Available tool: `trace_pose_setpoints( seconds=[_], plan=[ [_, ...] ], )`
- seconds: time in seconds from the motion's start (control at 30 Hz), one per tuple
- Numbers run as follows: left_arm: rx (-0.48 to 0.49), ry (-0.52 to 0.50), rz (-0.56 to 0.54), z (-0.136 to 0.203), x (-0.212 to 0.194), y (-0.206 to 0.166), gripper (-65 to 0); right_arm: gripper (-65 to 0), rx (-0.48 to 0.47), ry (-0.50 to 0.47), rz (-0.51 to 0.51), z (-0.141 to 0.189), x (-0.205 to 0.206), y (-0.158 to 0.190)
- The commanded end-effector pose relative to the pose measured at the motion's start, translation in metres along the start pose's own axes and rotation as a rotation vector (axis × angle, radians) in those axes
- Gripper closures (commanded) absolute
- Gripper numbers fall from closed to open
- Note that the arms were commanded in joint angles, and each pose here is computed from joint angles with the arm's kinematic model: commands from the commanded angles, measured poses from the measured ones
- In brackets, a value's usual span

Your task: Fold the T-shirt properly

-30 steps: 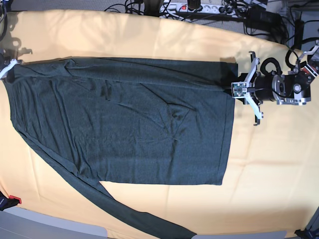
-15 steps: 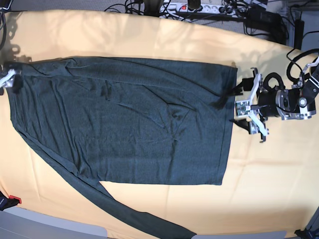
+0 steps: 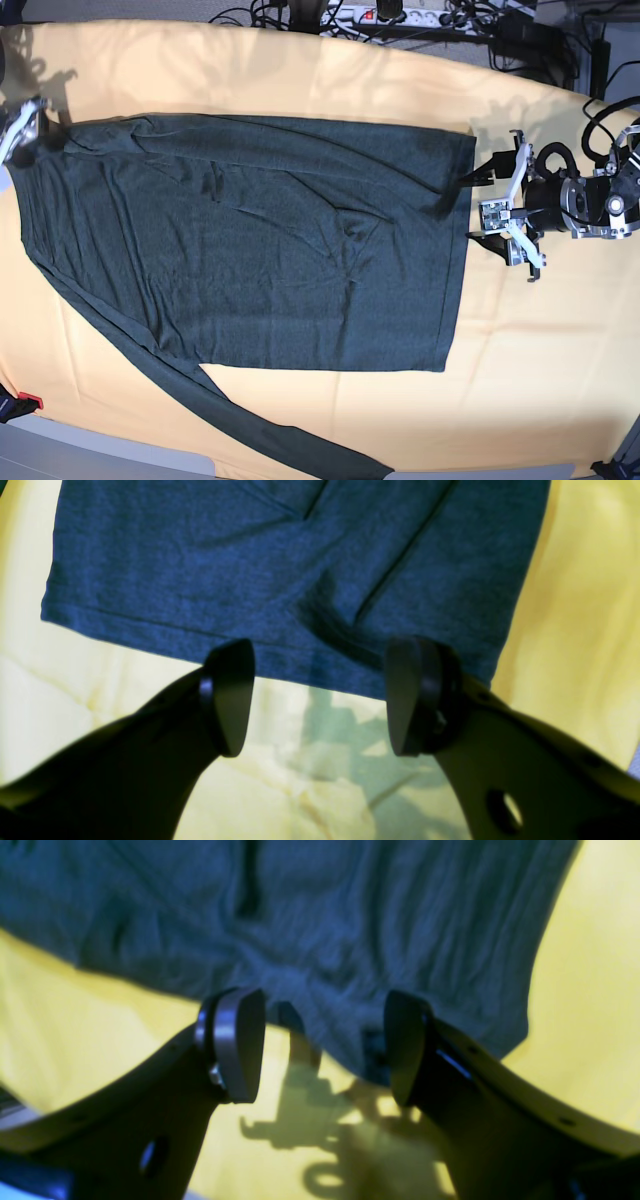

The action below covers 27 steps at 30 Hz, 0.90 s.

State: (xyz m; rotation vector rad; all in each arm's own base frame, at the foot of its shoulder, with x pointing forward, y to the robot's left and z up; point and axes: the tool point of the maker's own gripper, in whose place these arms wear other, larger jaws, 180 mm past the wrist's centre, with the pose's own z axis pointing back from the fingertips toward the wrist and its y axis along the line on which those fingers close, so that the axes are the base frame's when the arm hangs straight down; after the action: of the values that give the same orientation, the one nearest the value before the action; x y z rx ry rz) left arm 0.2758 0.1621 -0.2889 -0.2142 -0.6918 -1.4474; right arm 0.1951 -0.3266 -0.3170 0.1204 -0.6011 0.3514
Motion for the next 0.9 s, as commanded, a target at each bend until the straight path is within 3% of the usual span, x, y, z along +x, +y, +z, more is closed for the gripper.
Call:
trace_pose_setpoints(
  seconds=[0.0,0.23,0.4,0.5,0.67,0.73,0.87],
  plan=[
    [0.028,-0.012,-0.015,0.010,0.005,0.010,-40.1,-39.0,-0.036,-0.009,0.060,0.008,0.009,-0.005],
    [0.028,-0.011,-0.015,0.010,0.005,0.010,-40.1,-39.0,-0.158,0.090,0.273,0.022,-0.009,-0.013],
    [0.027,-0.011,-0.015,0.010,0.005,0.010,-40.1,-39.0,-0.172,0.147,0.400,0.029,-0.018,-0.013],
    [0.028,-0.013,-0.015,0.009,0.005,0.010,-40.1,-39.0,-0.177,0.204,0.526,0.028,-0.025,-0.013],
    [0.035,-0.015,-0.034,0.008,0.006,0.011,-40.1,-39.0,-0.104,0.285,0.701,0.012,-0.044,0.005],
    [0.035,-0.012,-0.034,0.008,0.006,0.011,-40.1,-39.0,-0.090,0.323,0.749,0.007,-0.054,0.010],
    [0.035,-0.011,-0.033,0.008,0.005,0.011,-40.1,-39.0,-0.198,0.316,0.769,0.004,-0.049,-0.002]
  ],
)
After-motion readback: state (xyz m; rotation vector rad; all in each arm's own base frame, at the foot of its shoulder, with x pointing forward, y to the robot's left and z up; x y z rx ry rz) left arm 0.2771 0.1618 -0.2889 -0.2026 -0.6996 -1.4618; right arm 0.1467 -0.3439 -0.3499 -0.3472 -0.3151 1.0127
